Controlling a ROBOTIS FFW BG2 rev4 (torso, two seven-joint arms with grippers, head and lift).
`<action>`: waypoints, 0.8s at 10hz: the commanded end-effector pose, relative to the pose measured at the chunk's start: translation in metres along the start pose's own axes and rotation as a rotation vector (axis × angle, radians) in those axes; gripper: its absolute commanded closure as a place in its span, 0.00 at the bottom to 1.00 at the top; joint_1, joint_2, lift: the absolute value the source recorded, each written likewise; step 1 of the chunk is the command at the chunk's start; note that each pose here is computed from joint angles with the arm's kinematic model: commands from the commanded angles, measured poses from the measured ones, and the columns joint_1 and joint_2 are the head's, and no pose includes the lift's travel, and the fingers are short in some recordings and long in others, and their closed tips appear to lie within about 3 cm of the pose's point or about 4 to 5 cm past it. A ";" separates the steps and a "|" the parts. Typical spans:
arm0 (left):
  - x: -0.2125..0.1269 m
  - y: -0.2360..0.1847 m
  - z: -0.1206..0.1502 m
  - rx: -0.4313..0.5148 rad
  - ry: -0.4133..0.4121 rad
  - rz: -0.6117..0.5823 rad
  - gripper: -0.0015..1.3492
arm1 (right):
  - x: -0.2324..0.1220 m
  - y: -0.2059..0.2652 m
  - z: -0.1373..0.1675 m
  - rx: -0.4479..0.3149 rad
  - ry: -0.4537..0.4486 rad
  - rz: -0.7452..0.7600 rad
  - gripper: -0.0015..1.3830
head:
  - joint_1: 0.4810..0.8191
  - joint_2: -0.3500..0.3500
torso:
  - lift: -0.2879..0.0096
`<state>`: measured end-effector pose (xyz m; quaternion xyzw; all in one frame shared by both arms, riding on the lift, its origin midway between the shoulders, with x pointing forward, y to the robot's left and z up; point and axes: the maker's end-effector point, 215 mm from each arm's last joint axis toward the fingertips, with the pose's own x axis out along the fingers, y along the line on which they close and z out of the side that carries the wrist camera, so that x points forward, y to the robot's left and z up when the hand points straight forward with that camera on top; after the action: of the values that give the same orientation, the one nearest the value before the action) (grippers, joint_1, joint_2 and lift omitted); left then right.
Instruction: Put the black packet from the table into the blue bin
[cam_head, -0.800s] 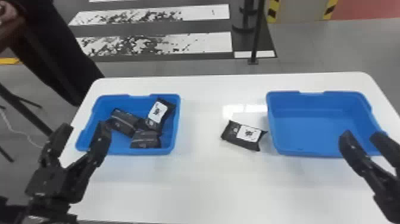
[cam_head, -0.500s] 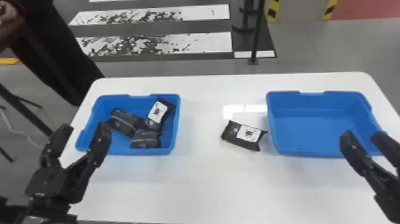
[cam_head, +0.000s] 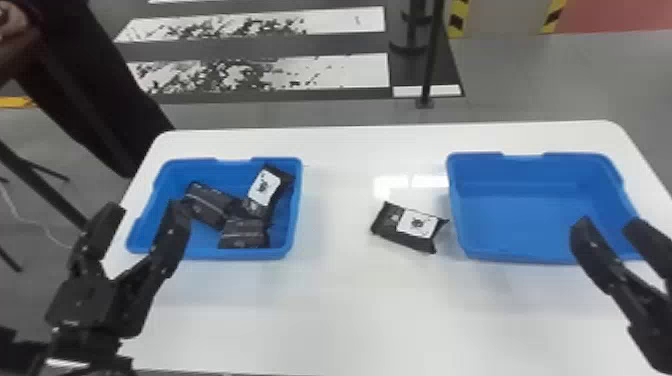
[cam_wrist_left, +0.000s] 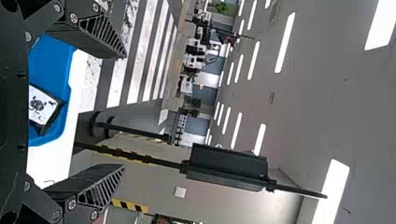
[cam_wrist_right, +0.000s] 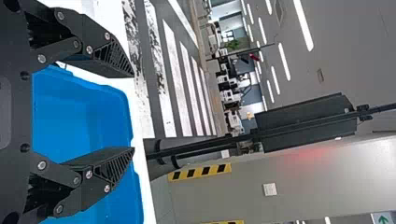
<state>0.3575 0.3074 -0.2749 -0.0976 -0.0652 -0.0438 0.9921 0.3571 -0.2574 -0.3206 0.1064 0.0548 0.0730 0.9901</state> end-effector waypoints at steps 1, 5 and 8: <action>0.014 -0.025 -0.005 0.004 0.009 -0.060 0.15 | 0.000 -0.001 0.000 0.001 -0.001 -0.003 0.37 | 0.63 0.62 | 0.60; 0.051 -0.084 -0.066 0.004 0.160 -0.233 0.15 | 0.001 0.001 -0.001 0.004 0.000 0.001 0.37 | 0.63 0.45 | 0.60; 0.085 -0.118 -0.107 0.049 0.231 -0.337 0.15 | 0.002 0.002 -0.001 0.005 0.000 0.003 0.37 | 0.63 0.37 | 0.60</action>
<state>0.4350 0.1735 -0.3421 -0.0598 0.0288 -0.2113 0.9752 0.3585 -0.2556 -0.3215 0.1083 0.0546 0.0740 0.9899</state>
